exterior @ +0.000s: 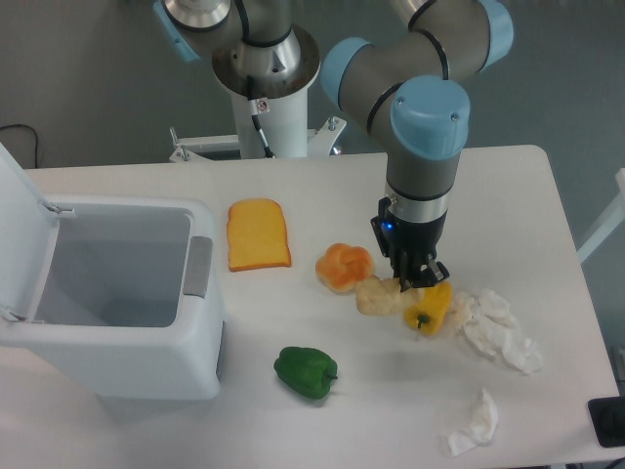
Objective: Place the square bread in the trash can
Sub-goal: 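Lower the gripper onto the pale crumpled bread roll and close it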
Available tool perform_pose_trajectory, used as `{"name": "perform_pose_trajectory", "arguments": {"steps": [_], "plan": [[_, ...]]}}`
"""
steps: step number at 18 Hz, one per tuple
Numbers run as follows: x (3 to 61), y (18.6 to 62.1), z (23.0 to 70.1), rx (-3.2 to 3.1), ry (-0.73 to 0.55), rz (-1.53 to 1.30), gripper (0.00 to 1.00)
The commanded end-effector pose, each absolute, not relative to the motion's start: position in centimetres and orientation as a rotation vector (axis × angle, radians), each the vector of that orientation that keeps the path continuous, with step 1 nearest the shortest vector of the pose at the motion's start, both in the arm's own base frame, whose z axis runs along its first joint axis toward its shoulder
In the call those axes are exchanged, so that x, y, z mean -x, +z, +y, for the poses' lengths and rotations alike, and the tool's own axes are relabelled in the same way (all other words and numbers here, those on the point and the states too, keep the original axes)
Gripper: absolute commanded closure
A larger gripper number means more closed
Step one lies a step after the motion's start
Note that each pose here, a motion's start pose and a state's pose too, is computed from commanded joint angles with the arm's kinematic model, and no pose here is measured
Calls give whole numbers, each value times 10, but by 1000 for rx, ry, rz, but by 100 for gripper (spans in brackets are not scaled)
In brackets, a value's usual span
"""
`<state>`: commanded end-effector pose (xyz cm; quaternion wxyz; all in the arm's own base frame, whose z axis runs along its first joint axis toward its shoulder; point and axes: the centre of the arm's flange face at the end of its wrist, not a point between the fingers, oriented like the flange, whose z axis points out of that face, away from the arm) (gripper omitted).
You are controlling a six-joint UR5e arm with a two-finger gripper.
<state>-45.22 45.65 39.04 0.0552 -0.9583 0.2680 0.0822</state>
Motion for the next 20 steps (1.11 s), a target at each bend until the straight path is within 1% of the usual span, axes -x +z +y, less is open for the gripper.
{"name": "perform_pose_trajectory", "arguments": {"steps": [4,10,13,15,17,18,20], "plan": [[452,397,459,2909,261,793,98],[454,422,466,2909,312,617,98],[444,446,460,2921,348,393,98],[437,464,456,2904,369,305,98],[426,480,452,2891,365,228,98],[419,493,451,2861,361,124,98],[403,511,457,2785,312,-28,98]]}}
